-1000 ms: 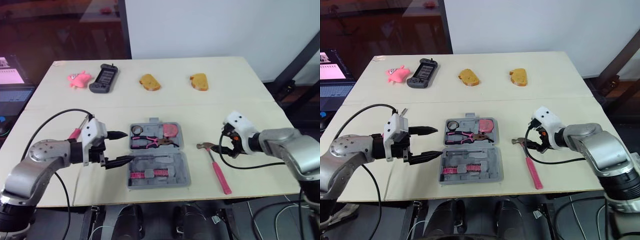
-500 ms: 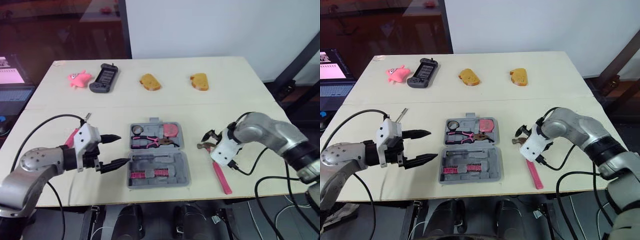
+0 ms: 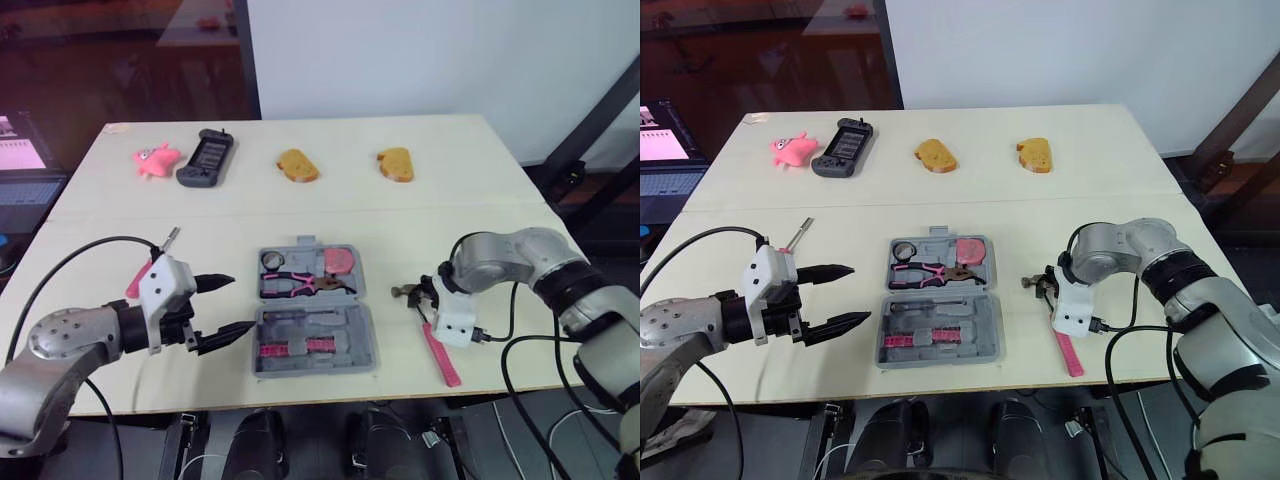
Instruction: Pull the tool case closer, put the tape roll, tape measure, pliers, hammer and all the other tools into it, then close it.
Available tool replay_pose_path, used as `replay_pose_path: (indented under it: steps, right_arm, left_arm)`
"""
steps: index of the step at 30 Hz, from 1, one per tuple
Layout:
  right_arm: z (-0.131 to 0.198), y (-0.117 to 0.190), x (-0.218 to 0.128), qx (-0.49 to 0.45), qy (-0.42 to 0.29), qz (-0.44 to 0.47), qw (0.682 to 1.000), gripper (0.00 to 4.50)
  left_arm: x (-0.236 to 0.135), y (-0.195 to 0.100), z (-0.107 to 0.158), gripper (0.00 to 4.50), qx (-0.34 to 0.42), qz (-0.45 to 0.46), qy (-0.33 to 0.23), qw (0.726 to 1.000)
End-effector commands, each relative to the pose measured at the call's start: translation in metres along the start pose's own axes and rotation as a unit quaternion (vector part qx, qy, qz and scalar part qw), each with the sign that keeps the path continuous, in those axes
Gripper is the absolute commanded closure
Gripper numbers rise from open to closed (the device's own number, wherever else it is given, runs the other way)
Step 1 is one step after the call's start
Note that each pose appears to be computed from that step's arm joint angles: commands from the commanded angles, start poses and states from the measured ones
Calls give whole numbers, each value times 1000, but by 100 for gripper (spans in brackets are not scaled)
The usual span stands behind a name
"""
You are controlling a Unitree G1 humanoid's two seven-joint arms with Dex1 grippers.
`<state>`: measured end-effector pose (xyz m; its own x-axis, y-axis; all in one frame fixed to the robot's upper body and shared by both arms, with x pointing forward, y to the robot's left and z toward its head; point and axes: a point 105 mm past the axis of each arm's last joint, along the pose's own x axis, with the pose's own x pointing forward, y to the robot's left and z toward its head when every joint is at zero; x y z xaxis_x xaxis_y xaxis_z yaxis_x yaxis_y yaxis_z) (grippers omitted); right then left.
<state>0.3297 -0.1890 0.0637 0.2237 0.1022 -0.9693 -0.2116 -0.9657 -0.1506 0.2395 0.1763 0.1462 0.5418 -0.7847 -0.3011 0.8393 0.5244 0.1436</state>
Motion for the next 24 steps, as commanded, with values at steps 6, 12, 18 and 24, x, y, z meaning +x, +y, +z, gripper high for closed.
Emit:
replay_pose_path:
  steps: [6, 12, 18, 24]
  right_arm:
    - [-2, 0, 7, 25, 7, -12, 1000, 446]
    - [10, 9, -13, 61, -20, -47, 997, 446]
    - [15, 14, -67, 346, -93, -101, 928, 446]
    - [10, 30, -88, 671, -94, -86, 730, 446]
  left_arm:
    - [-5, 0, 10, 0, 15, 6, -14, 1000]
    - [0, 2, 11, 0, 18, -6, -15, 1000]
    - [7, 6, 12, 0, 25, -20, -16, 999]
    - [10, 6, 12, 0, 24, -29, -19, 999]
